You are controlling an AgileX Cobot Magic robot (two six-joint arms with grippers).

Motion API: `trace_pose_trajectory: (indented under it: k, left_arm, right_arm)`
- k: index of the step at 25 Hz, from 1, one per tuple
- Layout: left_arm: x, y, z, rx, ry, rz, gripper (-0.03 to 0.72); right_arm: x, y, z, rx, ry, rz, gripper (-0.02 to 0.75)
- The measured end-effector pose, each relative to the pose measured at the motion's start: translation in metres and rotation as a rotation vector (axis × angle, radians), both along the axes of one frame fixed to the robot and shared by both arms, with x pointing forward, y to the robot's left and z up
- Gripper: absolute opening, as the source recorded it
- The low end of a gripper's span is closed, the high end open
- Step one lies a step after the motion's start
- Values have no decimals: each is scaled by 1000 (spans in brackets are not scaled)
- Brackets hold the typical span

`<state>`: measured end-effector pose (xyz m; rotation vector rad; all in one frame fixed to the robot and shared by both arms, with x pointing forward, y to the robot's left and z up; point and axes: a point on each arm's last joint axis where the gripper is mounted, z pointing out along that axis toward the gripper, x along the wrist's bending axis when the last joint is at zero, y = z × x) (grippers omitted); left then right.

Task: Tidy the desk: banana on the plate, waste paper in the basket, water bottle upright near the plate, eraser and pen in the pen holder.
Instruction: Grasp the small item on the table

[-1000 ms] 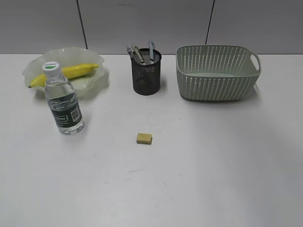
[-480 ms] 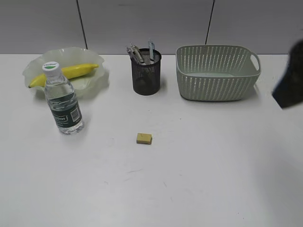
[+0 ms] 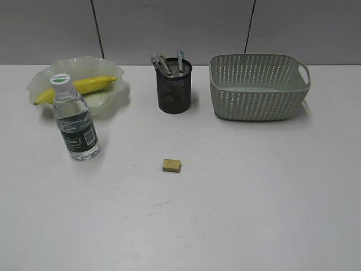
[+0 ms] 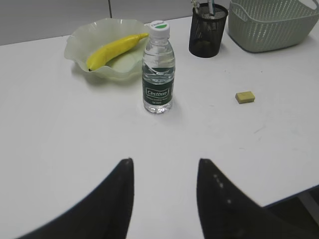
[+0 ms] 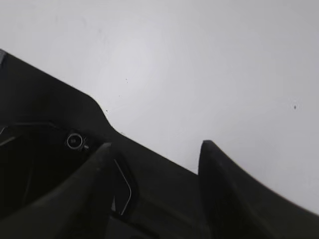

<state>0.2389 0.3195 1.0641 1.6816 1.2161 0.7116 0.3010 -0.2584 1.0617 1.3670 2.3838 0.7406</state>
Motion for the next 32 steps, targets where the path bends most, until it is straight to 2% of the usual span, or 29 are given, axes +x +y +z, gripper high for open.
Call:
trace_pose_trajectory:
  k: [3,8,13,18,21,23,29,32]
  left_arm:
    - [0,0,0,0,-1,0,313]
    - [5,-5,7,-15,-12,-15,313]
    - [41,-34,26,-55,-21,-69,313]
    - [103,-83,21,-95,132,-106,313]
    - [151,-117,5,-95,311,-90,313]
    - [175,-136,0,-100,392,-80,313]
    - [238,-204,-18,-35,532,-128,313]
    - [260,-232,-31,-28,659,-106,313]
  right_arm:
    - [-21,-16,-10,87,-125,10,426]
    - [-50,-38,-5,217,-352,49,426]
    - [-64,-49,-5,278,-452,54,425]
    - [-64,-49,-5,273,-455,59,425]
    - [-64,-49,-5,272,-456,60,425]
    - [-65,-49,-5,272,-457,60,425]
    - [-65,-49,-5,271,-457,61,426]
    - [-65,-49,-5,271,-457,61,426]
